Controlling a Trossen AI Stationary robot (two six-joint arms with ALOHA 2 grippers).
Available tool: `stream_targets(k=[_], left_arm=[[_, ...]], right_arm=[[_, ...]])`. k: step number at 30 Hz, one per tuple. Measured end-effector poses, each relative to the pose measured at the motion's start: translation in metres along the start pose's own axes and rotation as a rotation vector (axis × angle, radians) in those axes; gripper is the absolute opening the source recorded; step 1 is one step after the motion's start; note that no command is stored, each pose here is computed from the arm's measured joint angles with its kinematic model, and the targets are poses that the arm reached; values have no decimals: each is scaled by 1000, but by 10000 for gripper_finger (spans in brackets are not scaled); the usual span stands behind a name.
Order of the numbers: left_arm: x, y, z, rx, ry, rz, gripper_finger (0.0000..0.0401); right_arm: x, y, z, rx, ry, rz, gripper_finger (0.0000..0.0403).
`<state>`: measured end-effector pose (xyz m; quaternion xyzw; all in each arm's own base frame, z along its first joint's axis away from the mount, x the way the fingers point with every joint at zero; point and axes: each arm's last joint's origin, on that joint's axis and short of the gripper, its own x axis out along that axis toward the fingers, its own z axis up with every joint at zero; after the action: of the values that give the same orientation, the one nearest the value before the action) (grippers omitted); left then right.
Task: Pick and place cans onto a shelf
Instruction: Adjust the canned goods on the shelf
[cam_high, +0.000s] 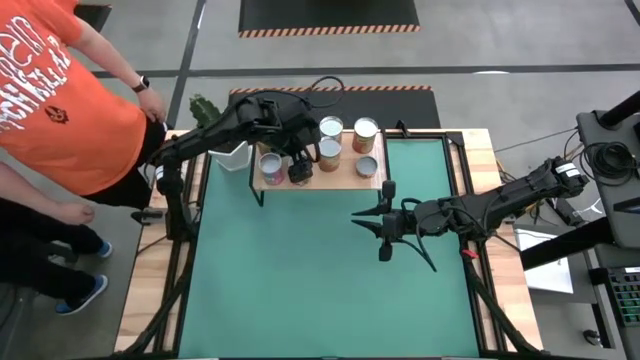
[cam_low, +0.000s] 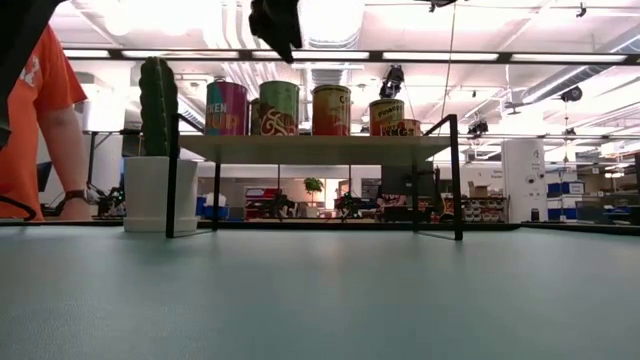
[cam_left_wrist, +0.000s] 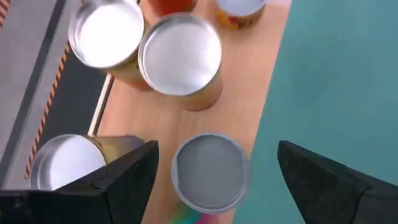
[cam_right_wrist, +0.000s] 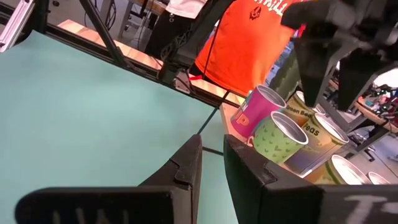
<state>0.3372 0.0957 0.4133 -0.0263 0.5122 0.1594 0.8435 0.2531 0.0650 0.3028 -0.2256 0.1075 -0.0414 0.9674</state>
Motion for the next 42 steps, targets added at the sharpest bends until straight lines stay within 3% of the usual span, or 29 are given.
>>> stream_targets(k=[6, 10, 14, 19, 22, 28, 35, 42], left_arm=[[-20, -17, -3, 48, -62, -26, 309], [-30, -44, -16, 87, -91, -6, 308], [-38, -80, -41, 164, -192, 68, 296], [-39, -114, -82, 185, -358, 10, 280], [-36, -127, -106, 182, -446, 37, 274], [-24, -126, -148, 116, -539, 175, 265], [1, -117, -184, 37, -578, 155, 228], [29, -116, -209, 9, -626, 132, 147]], right_arm=[[0, 1, -3, 5, 26, 10, 57], [0, 2, -4, 17, 37, 14, 57], [0, 2, -4, 19, 40, 14, 57], [0, 1, -4, 43, 36, 10, 57], [0, -1, -1, 69, 31, -4, 54], [5, -3, 4, 110, 56, -72, 30], [16, 0, 8, 118, 102, -81, 9], [23, -1, 17, 170, 183, -69, 9]])
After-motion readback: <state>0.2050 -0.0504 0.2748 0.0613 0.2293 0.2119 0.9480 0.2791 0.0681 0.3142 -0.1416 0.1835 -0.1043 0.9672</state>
